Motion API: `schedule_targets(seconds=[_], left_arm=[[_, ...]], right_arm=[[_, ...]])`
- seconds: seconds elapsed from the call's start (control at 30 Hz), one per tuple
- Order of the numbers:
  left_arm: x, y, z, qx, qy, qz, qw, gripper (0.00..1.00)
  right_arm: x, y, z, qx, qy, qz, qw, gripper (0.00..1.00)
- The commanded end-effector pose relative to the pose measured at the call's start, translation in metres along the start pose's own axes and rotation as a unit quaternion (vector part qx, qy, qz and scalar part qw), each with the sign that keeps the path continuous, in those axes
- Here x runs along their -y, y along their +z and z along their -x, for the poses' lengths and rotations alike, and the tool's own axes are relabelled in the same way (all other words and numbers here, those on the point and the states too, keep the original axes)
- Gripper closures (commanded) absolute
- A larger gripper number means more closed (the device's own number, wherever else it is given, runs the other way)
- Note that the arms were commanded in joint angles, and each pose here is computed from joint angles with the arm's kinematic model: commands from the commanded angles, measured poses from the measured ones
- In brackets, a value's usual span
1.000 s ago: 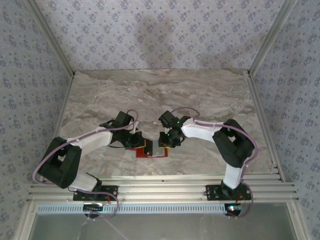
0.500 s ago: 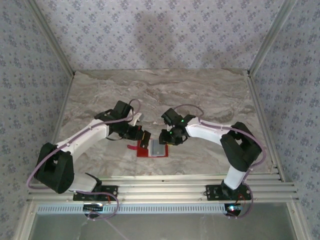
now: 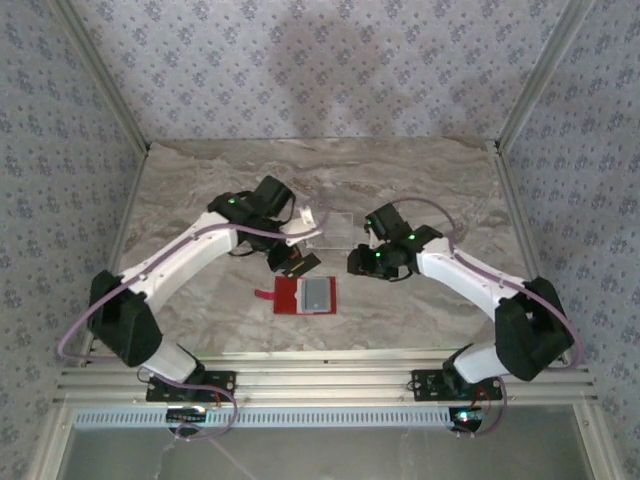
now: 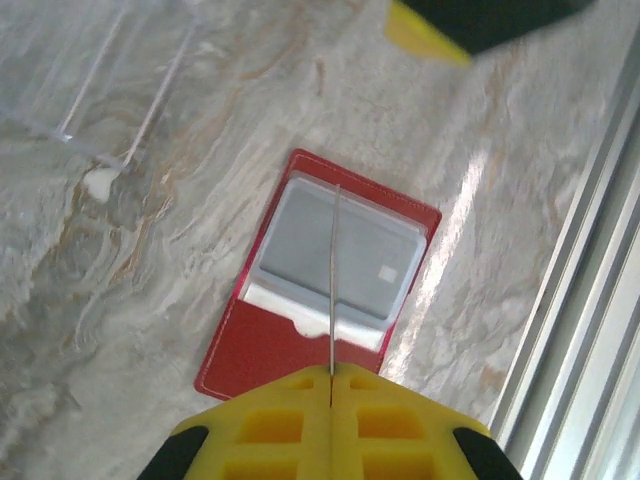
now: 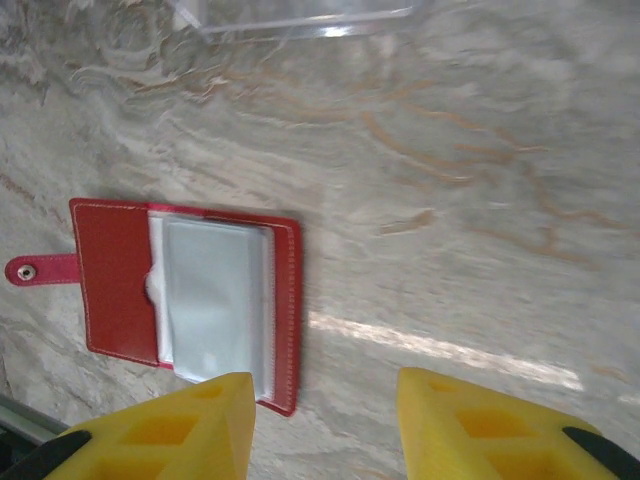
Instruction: Take the credit cards out of the card holder
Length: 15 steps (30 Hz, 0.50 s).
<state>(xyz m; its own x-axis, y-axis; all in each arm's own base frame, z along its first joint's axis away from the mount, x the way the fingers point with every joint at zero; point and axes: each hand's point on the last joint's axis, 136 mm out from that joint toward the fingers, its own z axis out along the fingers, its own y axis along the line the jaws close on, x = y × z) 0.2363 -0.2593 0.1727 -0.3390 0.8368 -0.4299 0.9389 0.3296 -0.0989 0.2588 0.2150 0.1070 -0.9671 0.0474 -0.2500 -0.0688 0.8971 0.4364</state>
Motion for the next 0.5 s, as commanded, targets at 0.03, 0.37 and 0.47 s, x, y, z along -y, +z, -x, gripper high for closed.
schedule_targets(seconds=[0.03, 0.37, 0.47], left_arm=[[-0.014, 0.013, -0.023, -0.133, 0.124, 0.000, 0.983, 1.00], [-0.051, 0.034, 0.031, -0.188, 0.228, -0.017, 0.955, 1.00], [-0.061, 0.038, 0.050, -0.185, 0.239, -0.013, 0.953, 1.00]], right_arm=[[0.027, -0.024, -0.005, 0.003, 0.002, -0.021, 1.000, 0.56], [0.057, -0.059, -0.003, 0.045, 0.042, -0.024, 0.998, 0.54], [0.060, -0.066, -0.002, 0.053, 0.050, -0.019, 0.997, 0.54]])
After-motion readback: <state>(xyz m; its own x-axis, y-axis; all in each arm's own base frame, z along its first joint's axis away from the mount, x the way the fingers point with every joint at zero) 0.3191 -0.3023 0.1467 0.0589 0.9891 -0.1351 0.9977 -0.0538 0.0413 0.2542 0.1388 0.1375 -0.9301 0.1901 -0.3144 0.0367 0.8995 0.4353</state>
